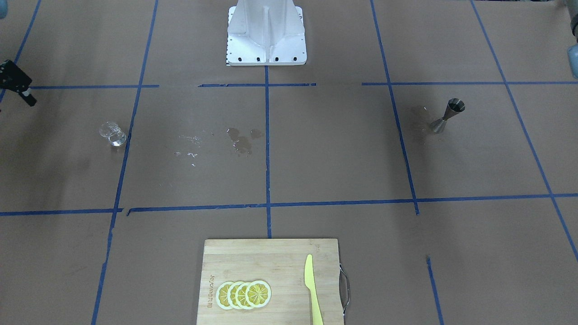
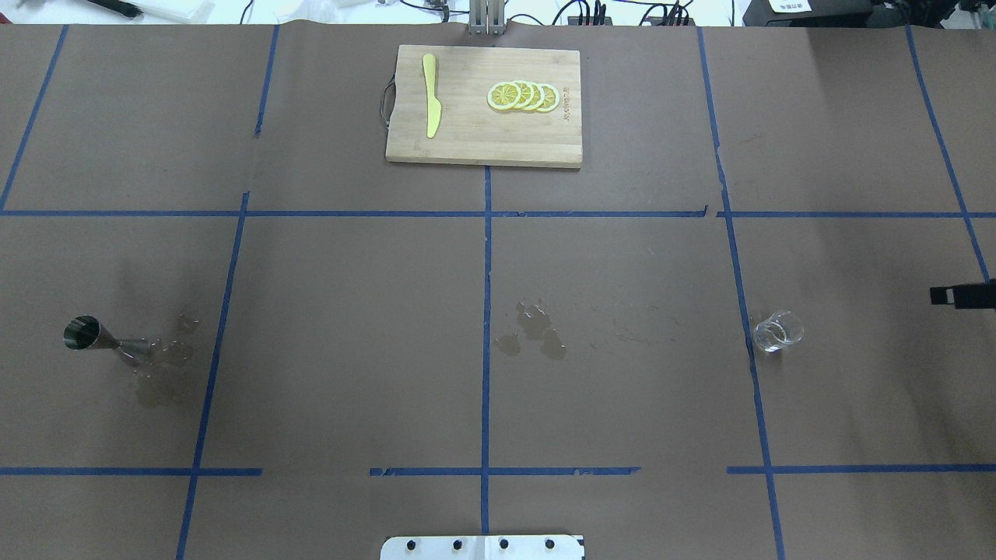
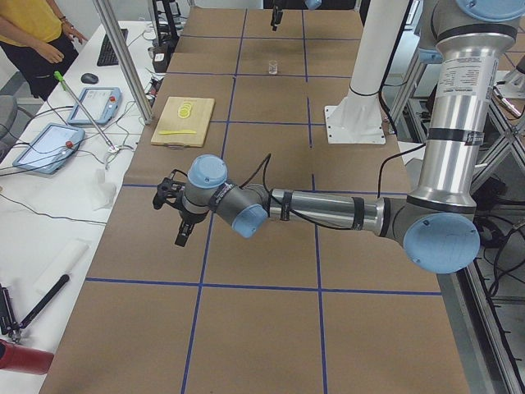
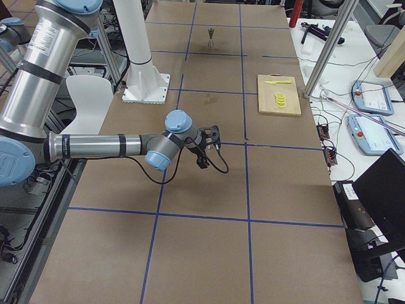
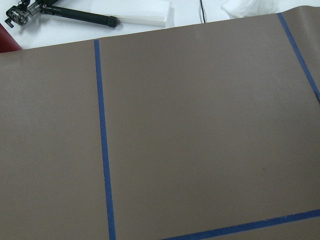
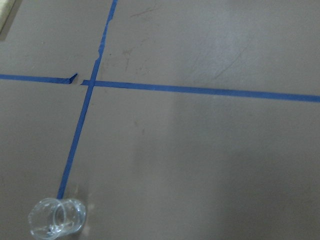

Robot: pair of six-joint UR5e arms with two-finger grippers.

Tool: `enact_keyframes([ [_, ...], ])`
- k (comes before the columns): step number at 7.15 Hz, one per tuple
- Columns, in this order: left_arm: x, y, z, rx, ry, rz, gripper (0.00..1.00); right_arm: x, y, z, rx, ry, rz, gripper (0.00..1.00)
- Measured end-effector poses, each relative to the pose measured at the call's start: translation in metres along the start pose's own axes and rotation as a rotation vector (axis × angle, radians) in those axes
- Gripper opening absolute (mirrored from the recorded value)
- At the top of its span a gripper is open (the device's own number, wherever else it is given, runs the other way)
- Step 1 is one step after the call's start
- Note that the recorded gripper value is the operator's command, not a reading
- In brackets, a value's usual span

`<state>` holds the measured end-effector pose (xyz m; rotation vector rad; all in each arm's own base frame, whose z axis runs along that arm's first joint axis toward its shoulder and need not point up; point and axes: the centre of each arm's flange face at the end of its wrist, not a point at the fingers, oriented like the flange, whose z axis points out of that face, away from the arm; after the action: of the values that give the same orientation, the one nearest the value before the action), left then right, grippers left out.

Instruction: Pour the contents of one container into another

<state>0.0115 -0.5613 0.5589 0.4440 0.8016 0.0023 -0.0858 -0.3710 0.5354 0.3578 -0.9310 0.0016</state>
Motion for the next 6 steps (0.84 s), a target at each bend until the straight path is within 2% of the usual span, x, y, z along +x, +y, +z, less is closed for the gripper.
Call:
enact_keyframes([
  [2,-0.003,0.002,0.004,-0.019,-0.003,-0.008,1.00,0.033,-0.058,-0.026,-0.051,0.097,-0.067,1.00],
  [4,-0.017,0.002,0.005,-0.089,-0.033,0.028,1.00,0.075,-0.090,-0.056,-0.151,0.179,-0.170,1.00],
  [6,-0.054,0.003,-0.016,-0.204,-0.081,0.040,1.00,0.110,-0.105,-0.071,-0.248,0.190,-0.210,1.00],
])
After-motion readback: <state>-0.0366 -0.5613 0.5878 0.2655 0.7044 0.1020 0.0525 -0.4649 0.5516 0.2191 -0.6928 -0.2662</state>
